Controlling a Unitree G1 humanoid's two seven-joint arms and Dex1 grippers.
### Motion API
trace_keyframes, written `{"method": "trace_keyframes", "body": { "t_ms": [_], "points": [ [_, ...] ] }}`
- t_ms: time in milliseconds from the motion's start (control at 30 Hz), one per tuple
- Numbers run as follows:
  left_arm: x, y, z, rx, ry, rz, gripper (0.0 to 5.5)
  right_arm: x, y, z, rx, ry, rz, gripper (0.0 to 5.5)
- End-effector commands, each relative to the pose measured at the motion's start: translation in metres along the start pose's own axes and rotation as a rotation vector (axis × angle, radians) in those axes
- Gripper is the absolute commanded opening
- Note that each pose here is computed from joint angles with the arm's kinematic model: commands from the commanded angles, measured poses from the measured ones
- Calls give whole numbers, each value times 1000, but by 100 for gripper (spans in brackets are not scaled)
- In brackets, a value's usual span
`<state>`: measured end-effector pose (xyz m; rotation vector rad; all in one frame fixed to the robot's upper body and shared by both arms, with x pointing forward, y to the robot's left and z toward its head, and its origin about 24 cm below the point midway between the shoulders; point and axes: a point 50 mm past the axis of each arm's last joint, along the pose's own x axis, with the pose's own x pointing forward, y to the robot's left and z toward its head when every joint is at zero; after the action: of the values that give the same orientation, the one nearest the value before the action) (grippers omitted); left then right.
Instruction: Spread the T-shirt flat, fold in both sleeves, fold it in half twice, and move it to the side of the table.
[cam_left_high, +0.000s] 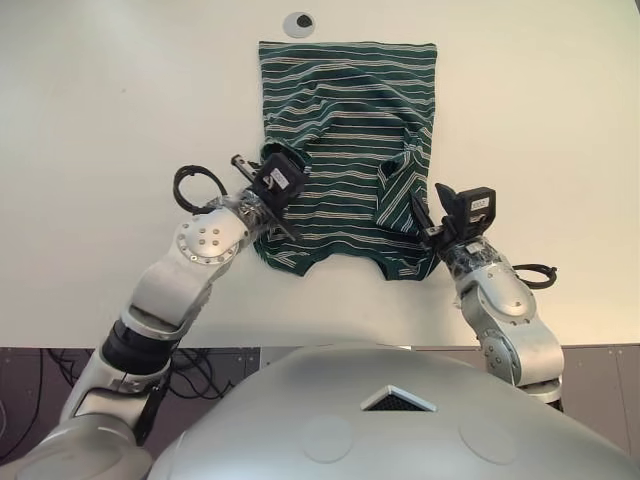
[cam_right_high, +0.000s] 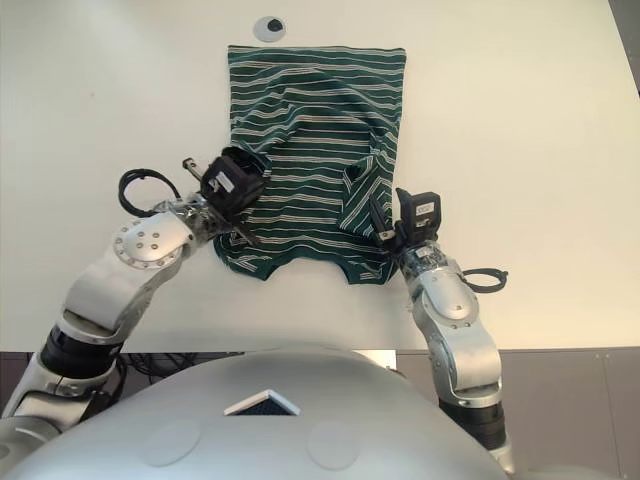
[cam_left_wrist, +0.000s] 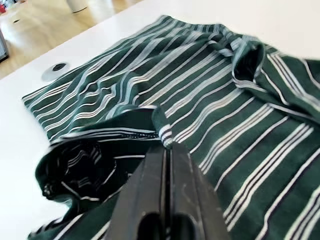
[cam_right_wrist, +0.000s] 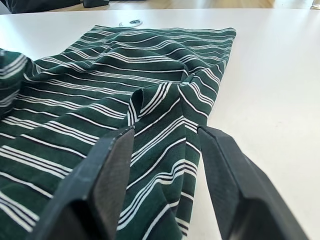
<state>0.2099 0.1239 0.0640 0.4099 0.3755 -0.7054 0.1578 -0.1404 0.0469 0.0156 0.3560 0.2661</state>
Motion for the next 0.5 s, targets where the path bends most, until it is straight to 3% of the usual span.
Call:
{"method": "trace_keyframes", "body": {
  "t_ms": [33, 133, 500],
  "points": [
    [22, -9, 12, 62, -16, -67, 2, 2, 3, -2, 1, 7, 11, 227],
    [28, -17, 4, 55, 40, -97, 2, 4, 5, -1, -4, 9, 28, 227],
    [-3, 2, -20, 186, 149, -71, 156, -3, 1, -4, 27, 4, -10, 227]
  ]
}}
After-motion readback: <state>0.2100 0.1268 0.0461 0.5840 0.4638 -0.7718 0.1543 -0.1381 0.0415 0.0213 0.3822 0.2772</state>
